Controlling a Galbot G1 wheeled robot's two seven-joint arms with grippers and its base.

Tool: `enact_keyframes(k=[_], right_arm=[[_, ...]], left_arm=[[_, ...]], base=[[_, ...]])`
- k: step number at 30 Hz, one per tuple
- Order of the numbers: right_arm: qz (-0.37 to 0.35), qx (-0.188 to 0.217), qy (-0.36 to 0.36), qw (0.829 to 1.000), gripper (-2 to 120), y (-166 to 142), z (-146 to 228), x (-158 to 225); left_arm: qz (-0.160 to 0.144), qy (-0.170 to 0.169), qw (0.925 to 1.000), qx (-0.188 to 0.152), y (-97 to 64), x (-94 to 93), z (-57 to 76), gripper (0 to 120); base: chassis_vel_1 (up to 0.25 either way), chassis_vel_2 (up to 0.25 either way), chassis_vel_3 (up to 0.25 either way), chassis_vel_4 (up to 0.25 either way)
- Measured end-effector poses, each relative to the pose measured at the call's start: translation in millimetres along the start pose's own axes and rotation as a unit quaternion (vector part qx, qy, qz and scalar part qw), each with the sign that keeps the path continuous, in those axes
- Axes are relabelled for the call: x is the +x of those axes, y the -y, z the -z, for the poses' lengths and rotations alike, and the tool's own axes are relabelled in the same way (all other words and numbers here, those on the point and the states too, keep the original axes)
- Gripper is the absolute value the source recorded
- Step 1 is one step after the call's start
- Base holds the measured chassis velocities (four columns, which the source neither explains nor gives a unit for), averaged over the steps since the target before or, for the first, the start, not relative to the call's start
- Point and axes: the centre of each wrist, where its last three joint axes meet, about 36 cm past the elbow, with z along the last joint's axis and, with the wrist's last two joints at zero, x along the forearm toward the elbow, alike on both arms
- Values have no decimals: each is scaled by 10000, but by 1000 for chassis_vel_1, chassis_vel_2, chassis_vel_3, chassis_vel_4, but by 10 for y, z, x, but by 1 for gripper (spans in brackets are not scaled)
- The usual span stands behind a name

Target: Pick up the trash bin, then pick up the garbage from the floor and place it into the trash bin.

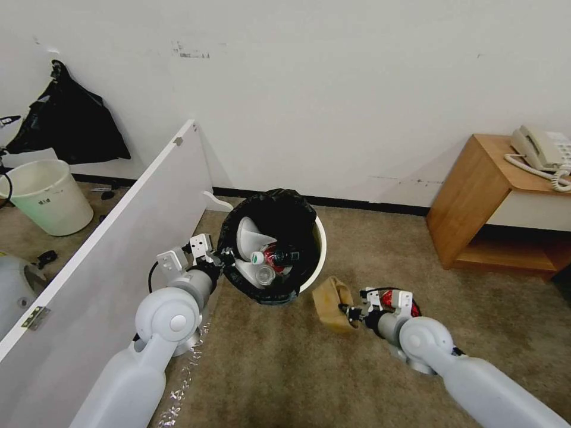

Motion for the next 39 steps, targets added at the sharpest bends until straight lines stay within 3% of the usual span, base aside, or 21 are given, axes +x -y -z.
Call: enact_keyframes(k=[9, 21, 39], right_arm=[[-44, 169, 357, 9992, 0, -24, 240, 426], [-191, 412, 448, 9980, 0, -71, 284, 886], [84, 687, 1178, 9906, 0, -598, 653, 1311]], left_arm=[[52, -58, 10000, -26, 40, -39, 19, 1], [164, -21, 9999, -24, 34, -133, 105, 1], [326, -62, 9994, -78, -57, -123, 89, 1]], base=[[0, 0, 0, 0], [0, 0, 0, 0], [0, 0, 0, 0]])
